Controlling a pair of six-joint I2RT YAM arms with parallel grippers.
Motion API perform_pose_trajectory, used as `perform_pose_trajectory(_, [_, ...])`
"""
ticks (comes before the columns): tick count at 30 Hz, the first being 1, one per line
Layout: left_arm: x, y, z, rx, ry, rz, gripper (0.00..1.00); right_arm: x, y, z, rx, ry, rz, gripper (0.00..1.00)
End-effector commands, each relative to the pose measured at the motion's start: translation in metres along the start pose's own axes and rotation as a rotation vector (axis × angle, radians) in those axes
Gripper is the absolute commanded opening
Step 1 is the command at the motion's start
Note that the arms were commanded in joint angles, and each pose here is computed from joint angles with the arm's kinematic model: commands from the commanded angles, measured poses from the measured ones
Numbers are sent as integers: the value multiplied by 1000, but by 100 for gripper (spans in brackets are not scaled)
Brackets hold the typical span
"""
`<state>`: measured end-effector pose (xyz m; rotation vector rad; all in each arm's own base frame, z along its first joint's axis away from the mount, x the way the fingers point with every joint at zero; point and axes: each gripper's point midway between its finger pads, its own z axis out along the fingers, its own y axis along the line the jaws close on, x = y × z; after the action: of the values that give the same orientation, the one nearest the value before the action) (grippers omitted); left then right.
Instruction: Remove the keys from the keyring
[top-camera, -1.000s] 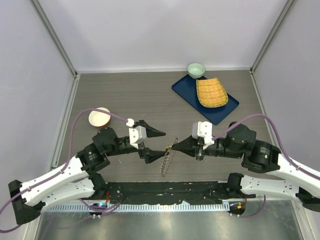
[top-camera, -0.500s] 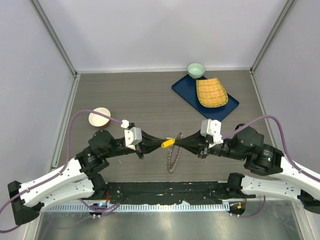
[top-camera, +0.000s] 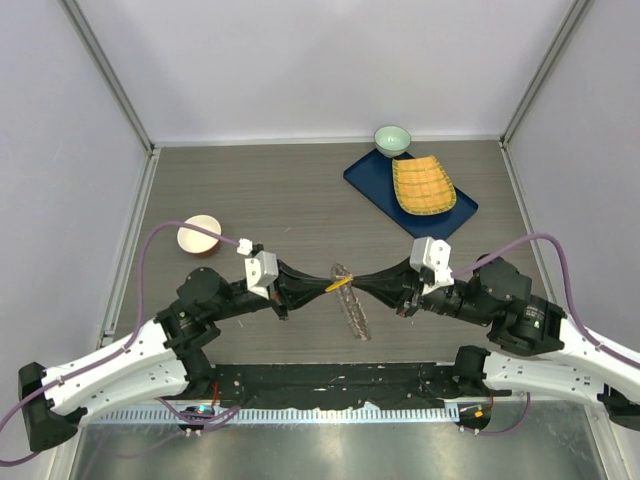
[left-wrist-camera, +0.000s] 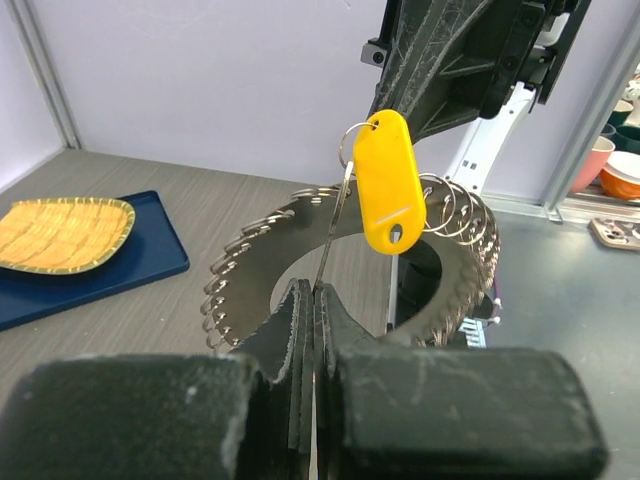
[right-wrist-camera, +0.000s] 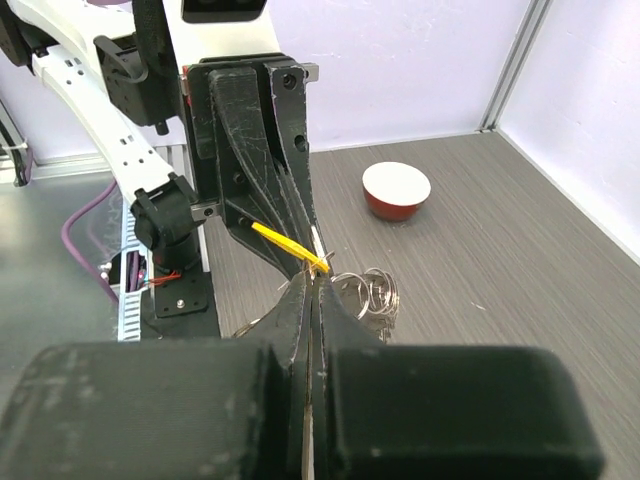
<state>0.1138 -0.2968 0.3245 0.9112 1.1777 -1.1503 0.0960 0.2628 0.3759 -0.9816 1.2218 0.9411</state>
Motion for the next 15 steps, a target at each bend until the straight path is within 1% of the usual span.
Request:
perform_pose_trajectory(1, [2, 5, 1, -37, -34, -73, 0, -65, -1, -13, 15, -277, 52, 1])
perform_pose_trajectory(2, [4, 5, 2, -34, -38, -86, 0, -58, -1, -11, 20, -275, 63, 1])
perform_pose_trajectory(3, [8, 5, 3, -33, -33, -109, 0, -64, -1, -12, 17, -313, 67, 1])
perform_pose_trajectory(4, [10, 4, 4, -28, -35, -123, 0, -64, 0, -11, 11, -321, 74, 1])
perform_pose_trajectory(7, [18, 1, 7, -18, -33, -200, 0, -59, 9, -6, -37, -309, 66, 1])
perform_pose_trajectory(8, [15, -2, 7, -6, -48, -240, 0, -60, 11, -3, -52, -301, 57, 1])
perform_pose_trajectory(11, [18, -4, 8, -8, -51, -309, 0, -53, 18, 2, -95, -258, 57, 1])
perform_pose_trajectory(15, [26, -3, 6, -30, -38, -382, 0, -57, 23, -1, -119, -283, 56, 1])
